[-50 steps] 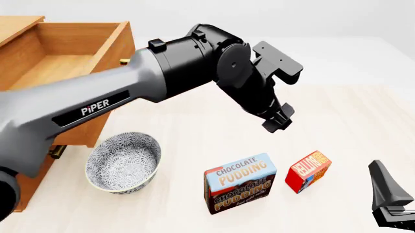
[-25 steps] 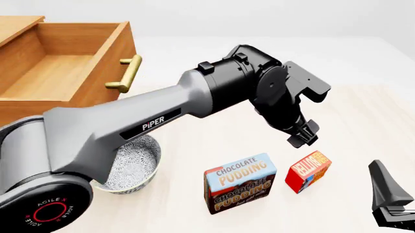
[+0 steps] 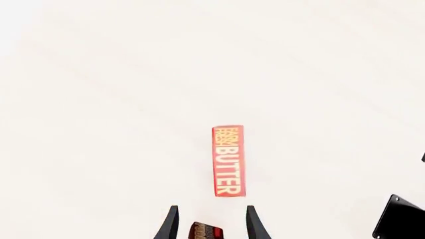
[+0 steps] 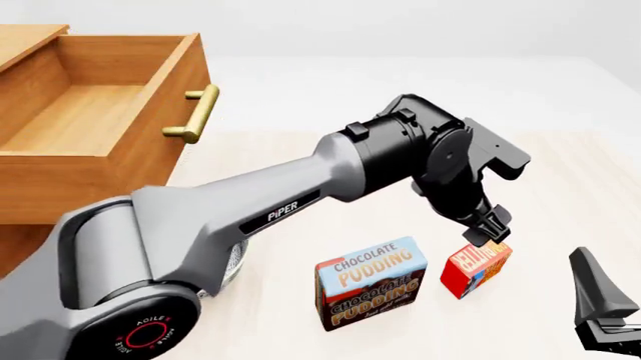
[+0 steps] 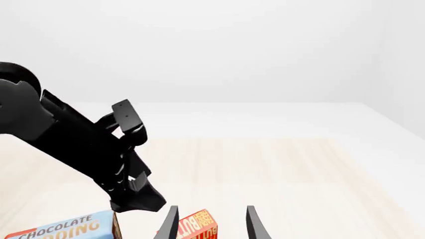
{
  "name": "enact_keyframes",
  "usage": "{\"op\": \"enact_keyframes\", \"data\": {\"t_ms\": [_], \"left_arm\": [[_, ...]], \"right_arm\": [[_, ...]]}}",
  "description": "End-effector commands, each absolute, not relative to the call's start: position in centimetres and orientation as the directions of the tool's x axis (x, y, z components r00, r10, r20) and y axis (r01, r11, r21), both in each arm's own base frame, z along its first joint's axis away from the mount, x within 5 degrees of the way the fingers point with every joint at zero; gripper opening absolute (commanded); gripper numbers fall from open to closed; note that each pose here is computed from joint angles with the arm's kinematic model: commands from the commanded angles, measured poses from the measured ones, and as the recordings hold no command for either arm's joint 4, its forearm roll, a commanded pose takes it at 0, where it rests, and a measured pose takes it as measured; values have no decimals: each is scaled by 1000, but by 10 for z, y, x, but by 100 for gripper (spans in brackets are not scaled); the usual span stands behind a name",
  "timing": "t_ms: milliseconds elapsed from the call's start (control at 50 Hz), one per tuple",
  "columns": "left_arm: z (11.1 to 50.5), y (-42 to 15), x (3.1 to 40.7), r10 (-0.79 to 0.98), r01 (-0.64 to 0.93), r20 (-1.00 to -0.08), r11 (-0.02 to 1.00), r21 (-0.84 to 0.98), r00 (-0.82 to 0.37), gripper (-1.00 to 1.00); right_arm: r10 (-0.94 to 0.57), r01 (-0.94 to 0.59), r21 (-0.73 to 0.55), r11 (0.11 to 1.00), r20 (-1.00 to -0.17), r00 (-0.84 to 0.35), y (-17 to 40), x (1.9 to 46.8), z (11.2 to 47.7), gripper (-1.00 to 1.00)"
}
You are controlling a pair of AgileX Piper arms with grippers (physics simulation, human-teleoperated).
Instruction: Put the butter at the back in the top drawer of the cabinet and close it.
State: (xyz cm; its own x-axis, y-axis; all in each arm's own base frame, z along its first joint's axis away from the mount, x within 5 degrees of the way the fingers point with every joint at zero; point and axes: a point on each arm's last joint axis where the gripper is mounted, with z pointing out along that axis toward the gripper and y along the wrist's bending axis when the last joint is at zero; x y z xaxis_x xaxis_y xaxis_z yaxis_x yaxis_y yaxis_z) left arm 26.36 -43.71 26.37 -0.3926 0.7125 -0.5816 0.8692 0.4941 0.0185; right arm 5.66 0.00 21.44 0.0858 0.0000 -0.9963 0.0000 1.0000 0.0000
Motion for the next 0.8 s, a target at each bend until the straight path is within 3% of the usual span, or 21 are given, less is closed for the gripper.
{"op": "enact_keyframes", "data": {"t_ms": [20, 800], "left_arm": [[254, -446, 261, 717, 869, -568, 495, 8, -403, 100], [218, -458, 266, 734, 862, -524, 507, -3, -433, 100]], "right_arm": [[0, 0, 0, 1000, -996, 86, 0, 57, 214, 100], [0, 0, 0, 1000, -996, 86, 0, 57, 214, 100]]}}
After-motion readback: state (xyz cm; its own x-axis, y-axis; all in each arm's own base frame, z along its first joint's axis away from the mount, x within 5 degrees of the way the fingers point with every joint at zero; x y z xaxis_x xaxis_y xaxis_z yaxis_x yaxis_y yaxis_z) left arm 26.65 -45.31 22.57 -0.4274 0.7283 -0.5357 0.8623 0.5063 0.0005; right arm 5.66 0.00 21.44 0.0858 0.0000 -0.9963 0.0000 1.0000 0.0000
